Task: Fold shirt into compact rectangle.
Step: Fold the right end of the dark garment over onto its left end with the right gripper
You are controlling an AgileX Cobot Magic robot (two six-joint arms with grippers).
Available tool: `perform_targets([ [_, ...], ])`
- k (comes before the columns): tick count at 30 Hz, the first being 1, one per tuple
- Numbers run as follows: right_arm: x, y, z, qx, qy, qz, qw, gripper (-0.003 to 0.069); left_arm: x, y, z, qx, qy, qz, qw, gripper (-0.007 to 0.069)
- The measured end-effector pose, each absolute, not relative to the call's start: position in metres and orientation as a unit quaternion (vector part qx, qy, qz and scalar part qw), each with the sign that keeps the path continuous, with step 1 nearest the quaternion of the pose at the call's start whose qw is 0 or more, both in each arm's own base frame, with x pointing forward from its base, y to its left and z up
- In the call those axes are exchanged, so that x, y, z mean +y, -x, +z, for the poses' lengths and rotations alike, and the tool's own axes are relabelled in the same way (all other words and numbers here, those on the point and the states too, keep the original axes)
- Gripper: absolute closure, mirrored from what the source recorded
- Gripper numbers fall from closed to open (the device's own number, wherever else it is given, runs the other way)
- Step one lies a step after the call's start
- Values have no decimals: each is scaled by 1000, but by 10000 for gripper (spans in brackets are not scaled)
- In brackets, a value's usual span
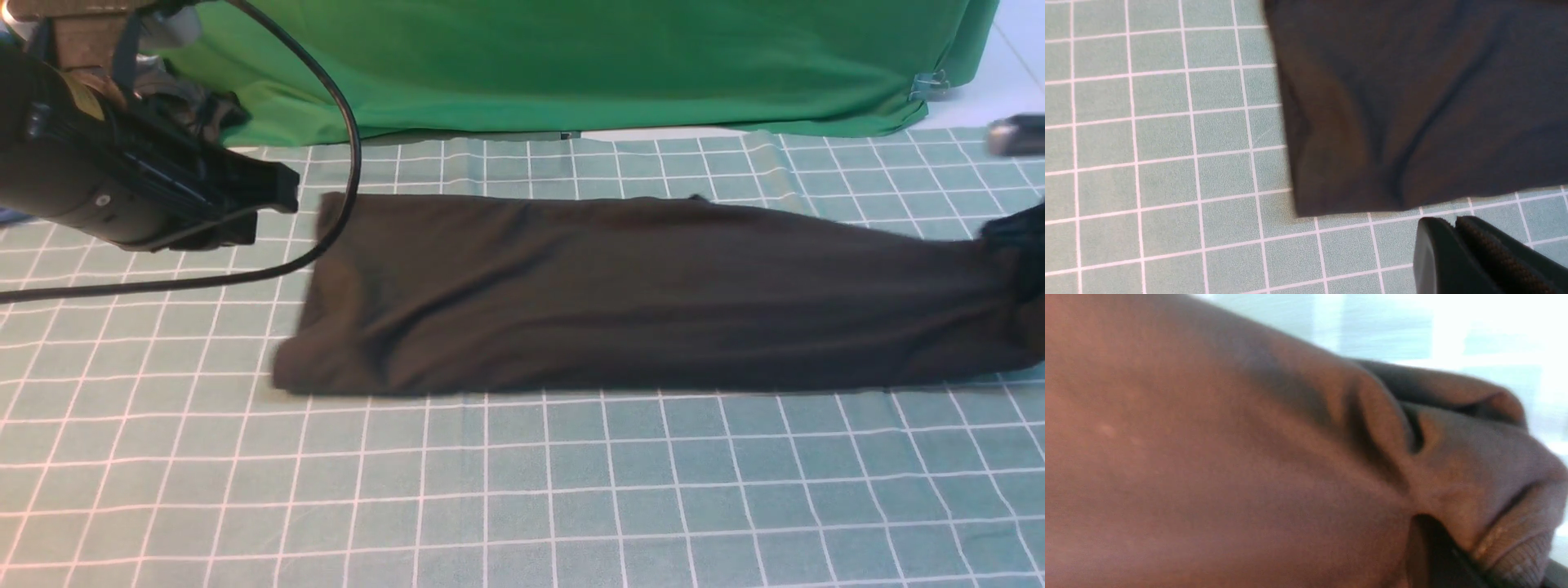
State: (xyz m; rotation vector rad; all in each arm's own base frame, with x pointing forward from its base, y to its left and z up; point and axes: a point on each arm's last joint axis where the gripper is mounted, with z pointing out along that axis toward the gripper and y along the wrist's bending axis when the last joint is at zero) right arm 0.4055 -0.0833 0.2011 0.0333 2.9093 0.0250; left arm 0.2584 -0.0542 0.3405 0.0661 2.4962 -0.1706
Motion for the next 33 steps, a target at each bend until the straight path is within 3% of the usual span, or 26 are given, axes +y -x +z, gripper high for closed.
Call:
perform_targets([
  [8,-116,-390,246,987,-66,-16,146,592,-53,-251,348,943,-24,-68,324,613],
  [16,-62,-401,304,980,-50,17,192,593,-52,-247,350,945,-25,-68,320,613],
  [19,3,-408,327,975,-12,58,213,593,-52,-246,349,947,-28,-65,313,613],
  [25,83,-405,335,966,40,97,237,592,-52,-245,349,949,-31,-64,308,613],
  [33,184,-398,313,951,72,194,232,588,-54,-245,349,949,-27,-76,306,613],
])
